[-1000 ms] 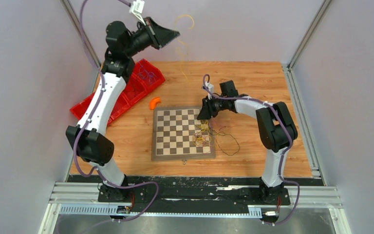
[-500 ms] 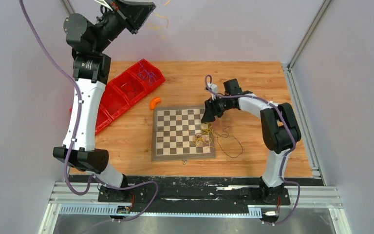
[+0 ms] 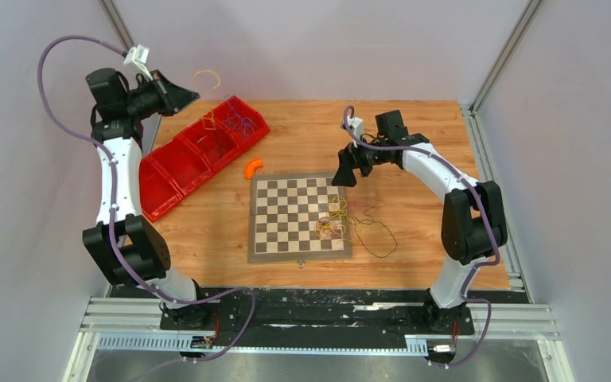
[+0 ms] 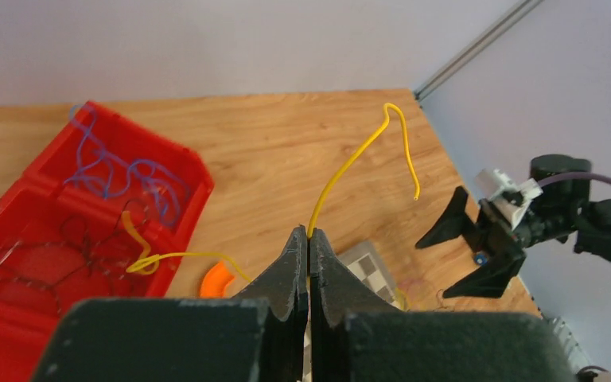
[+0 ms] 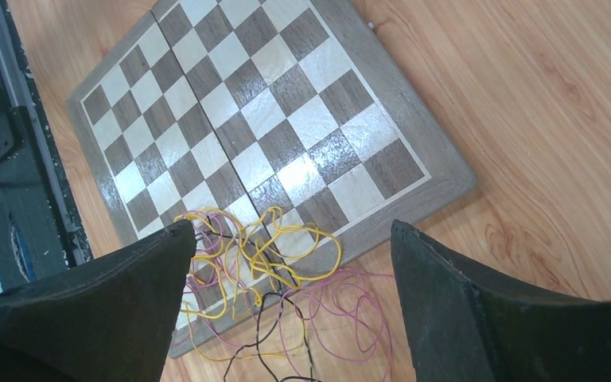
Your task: Untangle the cables
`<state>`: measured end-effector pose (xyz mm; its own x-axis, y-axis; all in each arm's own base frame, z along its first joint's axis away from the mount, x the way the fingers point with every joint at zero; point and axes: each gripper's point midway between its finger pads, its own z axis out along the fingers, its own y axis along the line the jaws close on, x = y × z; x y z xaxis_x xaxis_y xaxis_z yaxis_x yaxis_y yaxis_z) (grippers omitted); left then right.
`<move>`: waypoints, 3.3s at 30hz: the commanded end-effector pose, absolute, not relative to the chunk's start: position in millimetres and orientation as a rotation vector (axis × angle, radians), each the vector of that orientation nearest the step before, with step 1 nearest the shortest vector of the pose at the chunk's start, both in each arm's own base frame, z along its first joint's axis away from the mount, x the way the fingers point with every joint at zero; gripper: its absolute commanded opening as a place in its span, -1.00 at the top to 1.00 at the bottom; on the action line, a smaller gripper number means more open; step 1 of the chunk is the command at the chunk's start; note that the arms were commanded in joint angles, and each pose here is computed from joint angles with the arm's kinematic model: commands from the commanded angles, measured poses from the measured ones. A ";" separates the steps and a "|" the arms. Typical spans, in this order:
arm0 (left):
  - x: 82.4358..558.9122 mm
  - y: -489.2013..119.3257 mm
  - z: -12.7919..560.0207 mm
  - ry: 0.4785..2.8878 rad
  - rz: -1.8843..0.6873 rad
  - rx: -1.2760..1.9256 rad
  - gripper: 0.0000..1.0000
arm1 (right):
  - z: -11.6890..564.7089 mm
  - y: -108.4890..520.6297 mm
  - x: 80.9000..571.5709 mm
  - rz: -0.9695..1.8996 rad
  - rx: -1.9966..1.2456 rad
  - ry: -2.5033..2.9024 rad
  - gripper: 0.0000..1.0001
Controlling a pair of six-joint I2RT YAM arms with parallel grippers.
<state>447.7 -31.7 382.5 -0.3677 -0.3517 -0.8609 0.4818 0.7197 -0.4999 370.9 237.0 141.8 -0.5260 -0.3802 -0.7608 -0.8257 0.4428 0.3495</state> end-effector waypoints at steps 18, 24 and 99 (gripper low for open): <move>453.4 106.1 263.8 1.952 -0.516 0.176 1.00 | 151.1 223.6 375.3 0.842 -1.071 2.085 -0.82; 467.8 149.5 203.7 2.133 -0.280 0.218 1.00 | 145.1 216.3 372.7 0.829 -1.075 2.113 -0.82; 333.4 -357.1 341.0 1.564 -1.294 1.041 1.00 | 278.7 222.7 353.2 1.097 -0.913 1.695 -0.99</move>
